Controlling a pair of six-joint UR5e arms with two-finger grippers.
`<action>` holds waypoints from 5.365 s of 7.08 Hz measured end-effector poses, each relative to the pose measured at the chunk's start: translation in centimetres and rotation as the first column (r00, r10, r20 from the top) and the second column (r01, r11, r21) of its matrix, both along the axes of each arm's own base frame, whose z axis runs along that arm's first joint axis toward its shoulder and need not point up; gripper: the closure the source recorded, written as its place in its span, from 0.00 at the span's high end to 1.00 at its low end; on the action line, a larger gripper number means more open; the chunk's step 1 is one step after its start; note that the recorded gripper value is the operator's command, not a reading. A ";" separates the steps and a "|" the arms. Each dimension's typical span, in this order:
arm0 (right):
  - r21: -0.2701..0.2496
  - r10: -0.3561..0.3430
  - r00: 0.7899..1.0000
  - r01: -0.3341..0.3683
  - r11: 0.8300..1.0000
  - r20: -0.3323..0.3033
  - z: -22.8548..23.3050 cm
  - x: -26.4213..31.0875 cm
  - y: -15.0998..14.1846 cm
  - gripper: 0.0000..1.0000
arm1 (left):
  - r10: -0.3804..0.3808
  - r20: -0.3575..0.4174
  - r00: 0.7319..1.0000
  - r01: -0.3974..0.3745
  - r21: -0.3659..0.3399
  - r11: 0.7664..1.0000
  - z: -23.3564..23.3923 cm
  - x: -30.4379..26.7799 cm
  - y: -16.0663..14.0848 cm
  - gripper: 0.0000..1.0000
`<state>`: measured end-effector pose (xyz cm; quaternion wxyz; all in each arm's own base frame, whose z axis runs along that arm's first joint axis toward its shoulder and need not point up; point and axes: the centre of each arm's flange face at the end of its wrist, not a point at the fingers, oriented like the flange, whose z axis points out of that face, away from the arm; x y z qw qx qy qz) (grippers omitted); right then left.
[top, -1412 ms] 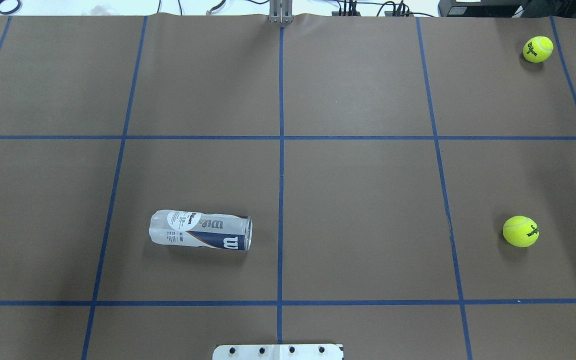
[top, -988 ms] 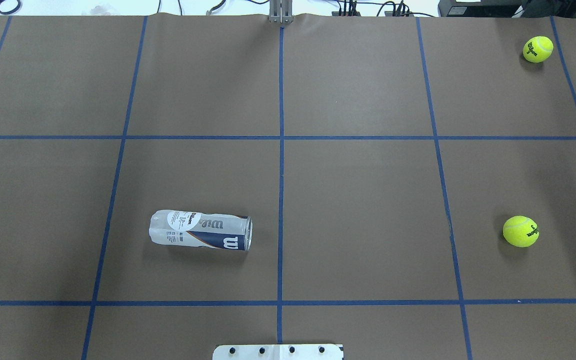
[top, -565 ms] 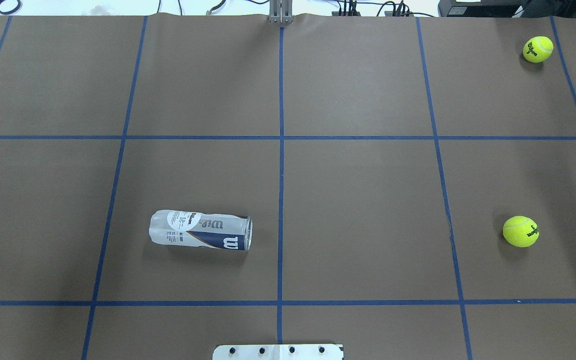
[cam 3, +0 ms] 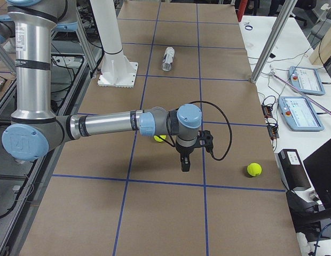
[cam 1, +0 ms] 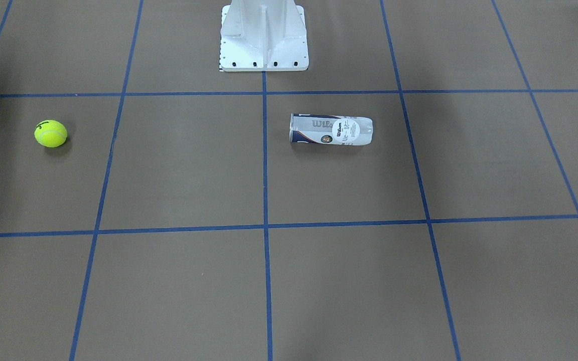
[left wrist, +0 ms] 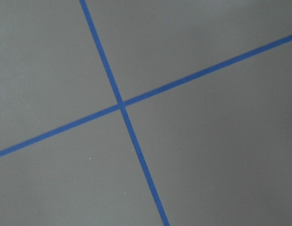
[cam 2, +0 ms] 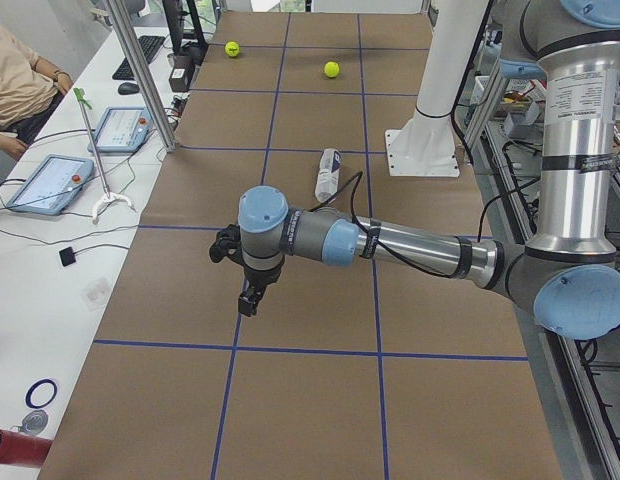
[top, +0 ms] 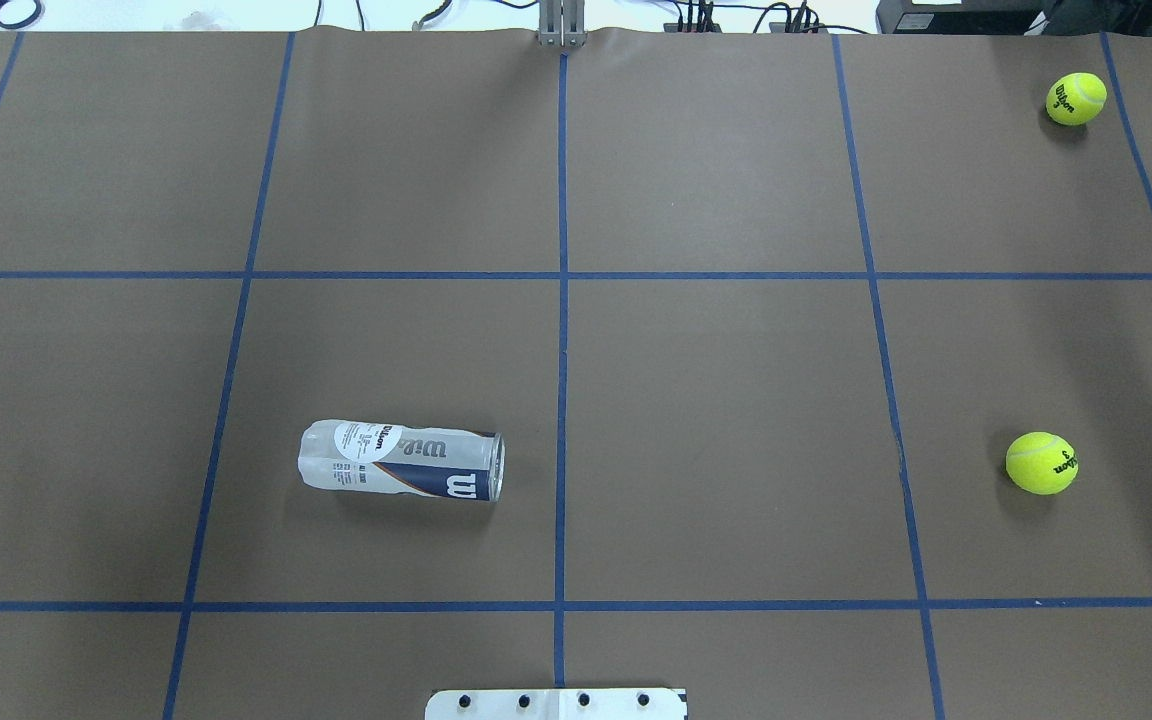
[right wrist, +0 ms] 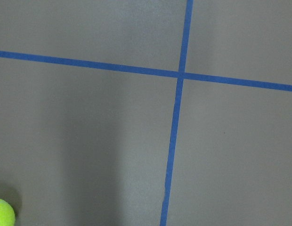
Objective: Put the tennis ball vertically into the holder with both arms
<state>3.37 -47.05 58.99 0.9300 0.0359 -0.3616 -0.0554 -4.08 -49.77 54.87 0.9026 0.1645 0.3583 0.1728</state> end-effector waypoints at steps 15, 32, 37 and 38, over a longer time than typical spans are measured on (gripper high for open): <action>0.076 0.003 1.000 -0.003 0.997 0.004 0.9 0.1 -0.2 0.99 | 0.541 -0.069 0.838 -0.341 0.707 0.619 -28.5 40.6 2.5 0.99; 0.041 0.032 0.999 -0.032 0.999 0.010 1.3 0.0 -0.2 0.99 | 0.639 0.375 0.672 -0.699 0.607 0.379 -32.7 61.1 15.9 0.99; 0.041 0.032 0.999 -0.032 0.999 0.010 1.3 0.0 -0.2 0.99 | 0.648 0.379 0.660 -0.716 0.580 0.389 -31.7 63.8 15.8 0.99; 0.041 0.032 0.999 -0.032 0.999 0.010 1.3 0.0 -0.2 0.99 | 0.650 0.381 0.658 -0.718 0.578 0.389 -31.5 63.9 15.8 0.97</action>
